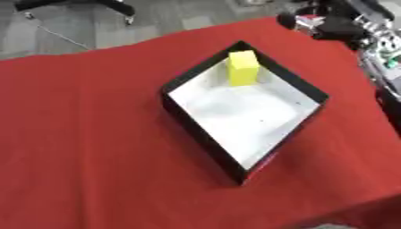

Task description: Pick up the objects with one hand, pass them to the other hand, and then place them into the box on the other side of the table.

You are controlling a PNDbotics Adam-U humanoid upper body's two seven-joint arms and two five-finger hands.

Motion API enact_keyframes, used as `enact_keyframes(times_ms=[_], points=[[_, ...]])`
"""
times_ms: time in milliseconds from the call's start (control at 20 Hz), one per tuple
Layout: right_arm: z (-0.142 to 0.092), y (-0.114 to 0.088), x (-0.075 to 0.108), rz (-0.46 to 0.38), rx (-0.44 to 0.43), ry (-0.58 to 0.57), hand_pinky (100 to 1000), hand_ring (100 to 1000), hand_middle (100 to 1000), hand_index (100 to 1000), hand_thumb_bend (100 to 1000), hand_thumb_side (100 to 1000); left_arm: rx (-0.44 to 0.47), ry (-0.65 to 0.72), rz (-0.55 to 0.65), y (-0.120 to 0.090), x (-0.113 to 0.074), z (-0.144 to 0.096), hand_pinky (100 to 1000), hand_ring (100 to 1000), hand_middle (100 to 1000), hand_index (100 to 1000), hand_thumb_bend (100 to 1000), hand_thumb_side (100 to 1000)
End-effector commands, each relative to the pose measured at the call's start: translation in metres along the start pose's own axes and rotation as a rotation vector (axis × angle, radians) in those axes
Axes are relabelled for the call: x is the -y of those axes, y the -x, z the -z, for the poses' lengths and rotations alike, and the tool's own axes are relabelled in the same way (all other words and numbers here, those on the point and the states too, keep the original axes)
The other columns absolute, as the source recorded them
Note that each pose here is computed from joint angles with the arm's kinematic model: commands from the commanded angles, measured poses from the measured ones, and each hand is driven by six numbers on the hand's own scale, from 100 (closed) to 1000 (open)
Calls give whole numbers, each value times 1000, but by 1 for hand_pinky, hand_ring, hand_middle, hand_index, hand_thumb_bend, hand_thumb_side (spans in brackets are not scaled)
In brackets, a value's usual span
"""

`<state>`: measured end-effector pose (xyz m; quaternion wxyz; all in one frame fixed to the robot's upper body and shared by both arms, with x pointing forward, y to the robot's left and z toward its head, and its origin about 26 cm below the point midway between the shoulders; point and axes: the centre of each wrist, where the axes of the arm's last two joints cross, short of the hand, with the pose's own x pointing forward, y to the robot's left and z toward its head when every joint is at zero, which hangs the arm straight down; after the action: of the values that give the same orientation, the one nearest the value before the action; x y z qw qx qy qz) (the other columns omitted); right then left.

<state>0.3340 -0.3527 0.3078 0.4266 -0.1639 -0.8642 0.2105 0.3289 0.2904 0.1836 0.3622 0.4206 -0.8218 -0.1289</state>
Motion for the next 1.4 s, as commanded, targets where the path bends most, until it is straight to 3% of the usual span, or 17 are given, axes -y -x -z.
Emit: enact_keyframes(times_ms=[50,450,800,1200,1400], points=[[1,-29,14,2,98,73,831,873,836,820,626,345,11,-8,16,0,-21,16,869,845,736,859,148,540],[-5,-38,15,42,129,149,829,870,835,819,628,345,-32,71,37,10,-54,47,879,861,756,874,100,567],[-8,-32,16,28,114,175,832,877,844,823,629,343,-120,290,68,30,-72,66,912,902,797,906,100,645],[-11,-26,16,21,87,182,831,877,844,821,632,342,-201,569,139,55,-94,89,918,915,818,917,310,626],[-12,-25,18,15,82,192,830,875,843,821,632,341,-243,652,206,68,-105,98,917,914,819,903,348,629]])
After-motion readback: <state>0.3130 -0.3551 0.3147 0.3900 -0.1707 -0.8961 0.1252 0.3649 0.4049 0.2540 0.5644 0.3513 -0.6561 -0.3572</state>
